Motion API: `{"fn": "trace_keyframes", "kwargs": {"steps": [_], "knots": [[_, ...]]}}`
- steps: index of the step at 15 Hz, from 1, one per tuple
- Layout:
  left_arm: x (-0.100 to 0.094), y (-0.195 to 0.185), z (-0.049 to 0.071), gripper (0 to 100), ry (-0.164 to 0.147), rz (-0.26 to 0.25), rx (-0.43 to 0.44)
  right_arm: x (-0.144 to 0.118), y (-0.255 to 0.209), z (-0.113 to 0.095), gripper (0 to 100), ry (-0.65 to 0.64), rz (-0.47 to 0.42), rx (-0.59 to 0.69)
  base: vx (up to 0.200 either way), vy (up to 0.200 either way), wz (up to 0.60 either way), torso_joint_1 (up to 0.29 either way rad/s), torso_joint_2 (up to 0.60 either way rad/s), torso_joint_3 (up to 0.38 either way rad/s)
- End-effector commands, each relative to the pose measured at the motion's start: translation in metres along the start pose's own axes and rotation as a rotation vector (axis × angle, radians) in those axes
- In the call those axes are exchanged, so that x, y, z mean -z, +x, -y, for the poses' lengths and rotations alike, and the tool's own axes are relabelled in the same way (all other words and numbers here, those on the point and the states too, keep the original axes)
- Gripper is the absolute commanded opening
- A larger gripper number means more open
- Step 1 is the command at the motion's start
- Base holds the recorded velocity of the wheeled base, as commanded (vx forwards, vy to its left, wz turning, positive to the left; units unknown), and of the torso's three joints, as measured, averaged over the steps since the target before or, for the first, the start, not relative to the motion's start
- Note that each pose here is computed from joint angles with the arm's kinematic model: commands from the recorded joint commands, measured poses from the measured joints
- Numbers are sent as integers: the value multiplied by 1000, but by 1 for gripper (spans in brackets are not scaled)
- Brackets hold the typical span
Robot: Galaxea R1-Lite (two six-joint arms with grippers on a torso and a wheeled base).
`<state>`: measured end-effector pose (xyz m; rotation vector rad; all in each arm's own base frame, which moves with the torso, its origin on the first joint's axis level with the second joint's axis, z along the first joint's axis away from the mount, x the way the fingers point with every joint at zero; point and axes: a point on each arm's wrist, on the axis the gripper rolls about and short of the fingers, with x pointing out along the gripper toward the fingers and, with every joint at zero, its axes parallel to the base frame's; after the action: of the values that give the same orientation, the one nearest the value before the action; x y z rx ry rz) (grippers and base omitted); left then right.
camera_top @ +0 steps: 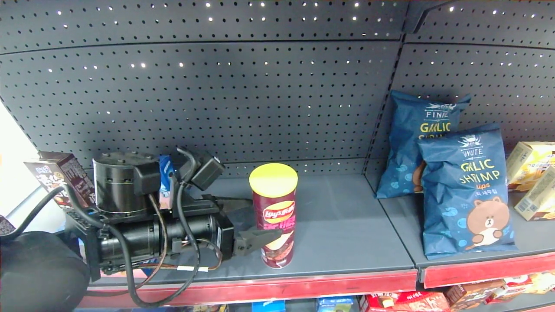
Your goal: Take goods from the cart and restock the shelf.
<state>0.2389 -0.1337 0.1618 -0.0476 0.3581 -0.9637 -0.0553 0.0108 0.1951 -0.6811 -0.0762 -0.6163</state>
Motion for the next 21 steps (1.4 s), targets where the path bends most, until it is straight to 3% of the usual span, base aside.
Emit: {"fn": "trace_keyframes", "kwargs": {"steps": [1, 11, 14, 19, 21], "knots": [[-8, -14, 4, 100, 20, 43, -10, 0, 0, 0, 0, 0, 0, -1, 0, 0, 0, 0, 0, 0], [-21, -71, 36, 100, 82, 182, -50, 2, -2, 0, 0, 3, 8, -1, 0, 0, 0, 0, 0, 0], [-20, -88, 37, 100, 92, 215, -87, 2, -2, -1, 0, 2, 4, -1, 0, 0, 0, 0, 0, 0], [-9, -145, 50, 100, 128, 331, -222, 3, 0, -2, 0, -2, -11, -6, 0, 0, 0, 0, 0, 0], [-11, -169, 60, 100, 126, 359, -315, 3, 1, -3, 0, -7, -19, 0, 0, 0, 0, 0, 0, 0]]}}
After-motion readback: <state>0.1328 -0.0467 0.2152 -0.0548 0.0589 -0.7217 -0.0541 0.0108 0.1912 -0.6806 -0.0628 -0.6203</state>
